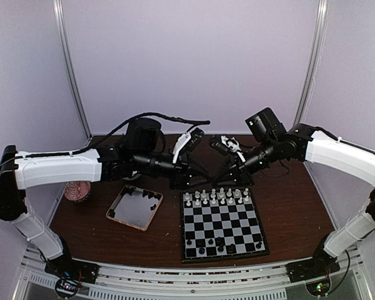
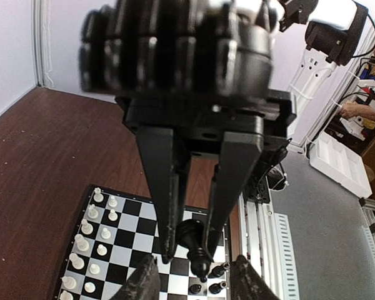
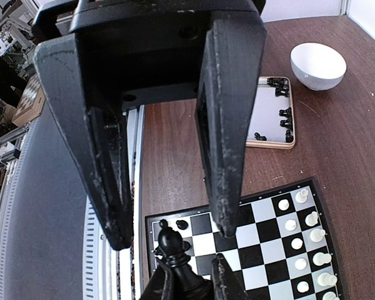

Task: Set up the chess pieces on the board
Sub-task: Pass from the right arm to the left

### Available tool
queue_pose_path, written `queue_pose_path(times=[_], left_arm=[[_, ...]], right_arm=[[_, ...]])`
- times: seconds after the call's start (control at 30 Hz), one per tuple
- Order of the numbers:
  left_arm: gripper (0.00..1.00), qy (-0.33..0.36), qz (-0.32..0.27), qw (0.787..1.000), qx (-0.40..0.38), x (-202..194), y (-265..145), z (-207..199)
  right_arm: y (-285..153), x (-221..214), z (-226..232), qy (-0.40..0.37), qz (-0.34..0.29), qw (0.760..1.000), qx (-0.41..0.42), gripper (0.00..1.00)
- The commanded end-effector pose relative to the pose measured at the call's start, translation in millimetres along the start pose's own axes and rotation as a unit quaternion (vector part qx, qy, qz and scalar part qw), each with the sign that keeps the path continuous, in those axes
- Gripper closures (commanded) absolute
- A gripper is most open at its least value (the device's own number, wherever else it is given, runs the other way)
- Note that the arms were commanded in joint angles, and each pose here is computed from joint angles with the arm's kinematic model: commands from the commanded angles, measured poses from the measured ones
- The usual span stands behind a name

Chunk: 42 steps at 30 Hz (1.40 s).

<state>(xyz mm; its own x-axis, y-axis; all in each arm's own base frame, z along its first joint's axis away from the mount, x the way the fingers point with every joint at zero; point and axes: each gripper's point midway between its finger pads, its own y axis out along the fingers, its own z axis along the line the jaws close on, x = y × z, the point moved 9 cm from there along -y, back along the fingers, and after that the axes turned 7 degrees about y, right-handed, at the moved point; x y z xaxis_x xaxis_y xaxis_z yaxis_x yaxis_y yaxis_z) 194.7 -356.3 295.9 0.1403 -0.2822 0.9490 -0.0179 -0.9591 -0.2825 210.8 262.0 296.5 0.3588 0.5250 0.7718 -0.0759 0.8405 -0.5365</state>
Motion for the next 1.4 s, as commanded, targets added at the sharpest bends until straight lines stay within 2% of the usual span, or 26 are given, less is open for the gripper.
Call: queue_pose_path(times=[0.0,0.47,0.53,0.6,0.67,0.83,1.37], left_arm=[[0.63,-0.006,-0.001,1.0,-0.029,1.1,3.9,-3.7],[0.76,-0.011,-0.001,1.0,-0.029,4.1,11.7,1.8],[0.75,-0.011,-0.003,1.0,-0.029,5.3,11.9,1.8],[0.67,-0.011,-0.007,1.0,-0.023,6.9,10.4,1.9],[0.65,-0.01,-0.013,1.0,-0.021,8.4,8.6,1.1],[0.71,-0.013,-0.01,0.999,-0.028,8.0,11.5,2.0],[0.7,-0.024,-0.024,0.999,-0.019,8.9,13.2,4.5]], right_arm=[[-7.5,6.7,2.6,-0.011,-0.019,1.0,-0.003,0.87],[-6.7,4.6,2.6,-0.009,-0.017,1.0,-0.001,0.86],[-6.1,3.7,2.0,-0.009,-0.015,1.0,-0.002,0.86],[-5.2,2.8,1.4,-0.008,-0.014,1.0,-0.001,0.86],[-5.3,2.6,1.7,-0.009,-0.014,1.0,-0.001,0.85],[-5.1,2.1,1.6,-0.01,-0.014,1.0,-0.001,0.85],[-2.3,-2.0,-0.3,-0.008,-0.009,1.0,-0.001,0.85]])
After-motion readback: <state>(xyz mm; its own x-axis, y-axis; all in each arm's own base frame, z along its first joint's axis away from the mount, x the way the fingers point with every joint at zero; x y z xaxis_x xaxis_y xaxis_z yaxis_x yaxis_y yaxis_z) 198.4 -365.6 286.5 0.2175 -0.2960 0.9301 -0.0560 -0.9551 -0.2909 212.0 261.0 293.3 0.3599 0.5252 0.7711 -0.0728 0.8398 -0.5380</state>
